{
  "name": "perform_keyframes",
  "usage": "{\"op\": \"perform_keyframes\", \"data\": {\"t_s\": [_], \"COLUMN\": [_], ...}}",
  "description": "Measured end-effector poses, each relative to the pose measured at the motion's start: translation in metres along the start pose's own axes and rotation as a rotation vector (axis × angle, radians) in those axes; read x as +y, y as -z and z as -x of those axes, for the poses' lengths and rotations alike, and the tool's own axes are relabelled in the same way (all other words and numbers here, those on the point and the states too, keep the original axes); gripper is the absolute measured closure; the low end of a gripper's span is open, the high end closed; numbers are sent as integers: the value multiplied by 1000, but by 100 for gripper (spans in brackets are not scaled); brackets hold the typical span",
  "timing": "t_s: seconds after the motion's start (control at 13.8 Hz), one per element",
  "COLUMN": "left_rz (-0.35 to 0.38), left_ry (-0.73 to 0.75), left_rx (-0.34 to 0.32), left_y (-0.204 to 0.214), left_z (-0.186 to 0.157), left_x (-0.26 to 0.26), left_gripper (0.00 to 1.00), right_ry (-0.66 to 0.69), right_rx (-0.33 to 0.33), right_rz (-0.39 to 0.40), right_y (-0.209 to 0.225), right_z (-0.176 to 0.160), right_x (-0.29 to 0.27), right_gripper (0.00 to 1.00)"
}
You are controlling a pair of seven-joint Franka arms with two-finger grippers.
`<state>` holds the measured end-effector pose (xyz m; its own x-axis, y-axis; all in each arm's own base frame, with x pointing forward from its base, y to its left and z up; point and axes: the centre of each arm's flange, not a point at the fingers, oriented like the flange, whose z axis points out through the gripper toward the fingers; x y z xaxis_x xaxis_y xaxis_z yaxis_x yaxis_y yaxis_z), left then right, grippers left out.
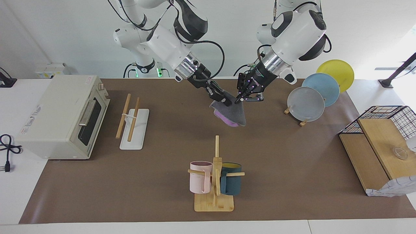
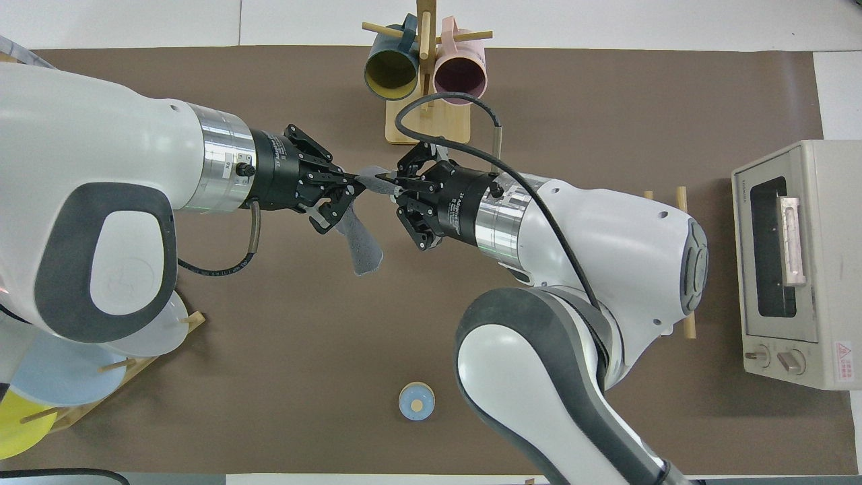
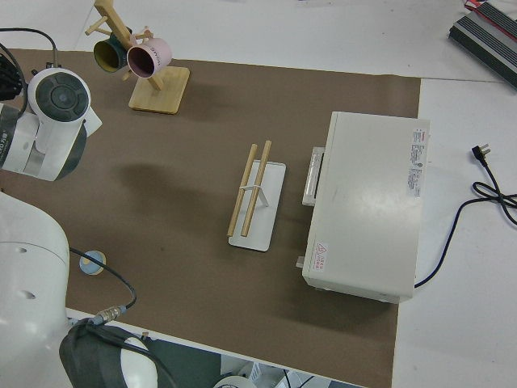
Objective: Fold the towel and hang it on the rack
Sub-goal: 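Grasp the towel with the right gripper beside the left gripper, then carry the towel with the right gripper while the left gripper withdraws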
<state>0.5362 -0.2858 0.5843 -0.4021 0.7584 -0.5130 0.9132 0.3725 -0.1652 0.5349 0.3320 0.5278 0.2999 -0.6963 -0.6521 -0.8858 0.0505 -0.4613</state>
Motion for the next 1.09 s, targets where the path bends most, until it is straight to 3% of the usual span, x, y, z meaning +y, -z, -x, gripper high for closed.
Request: {"op": "perform_keyframes", "data": {"t_s": [0.15, 0.29, 0.58, 0.65, 0.87, 1.09], "left_rz": [0, 1, 0, 6, 9, 15], "left_ry": [-6, -19, -161, -230, -500, -778], "left_rx": [0, 1, 28, 51, 116, 199], "left_y": [1, 2, 8, 12, 35, 69], "left_z": [1, -1, -15, -24, -69, -131], "left_x": [-3, -5, 7, 16, 57, 102], "left_gripper": [81, 55, 7, 0, 0, 0], "right_ry": [72, 194, 692, 798, 1031, 1109], "right_rx": [-9, -20, 70, 78, 114, 134], "right_rz": [29, 85, 334, 391, 566, 674], "right_y": [-1, -2, 15, 23, 64, 121], "right_z": [-1, -4, -30, -37, -68, -127], "right_x": [2, 3, 1, 0, -6, -11], "right_gripper": [98, 98, 98, 98, 98, 98]}}
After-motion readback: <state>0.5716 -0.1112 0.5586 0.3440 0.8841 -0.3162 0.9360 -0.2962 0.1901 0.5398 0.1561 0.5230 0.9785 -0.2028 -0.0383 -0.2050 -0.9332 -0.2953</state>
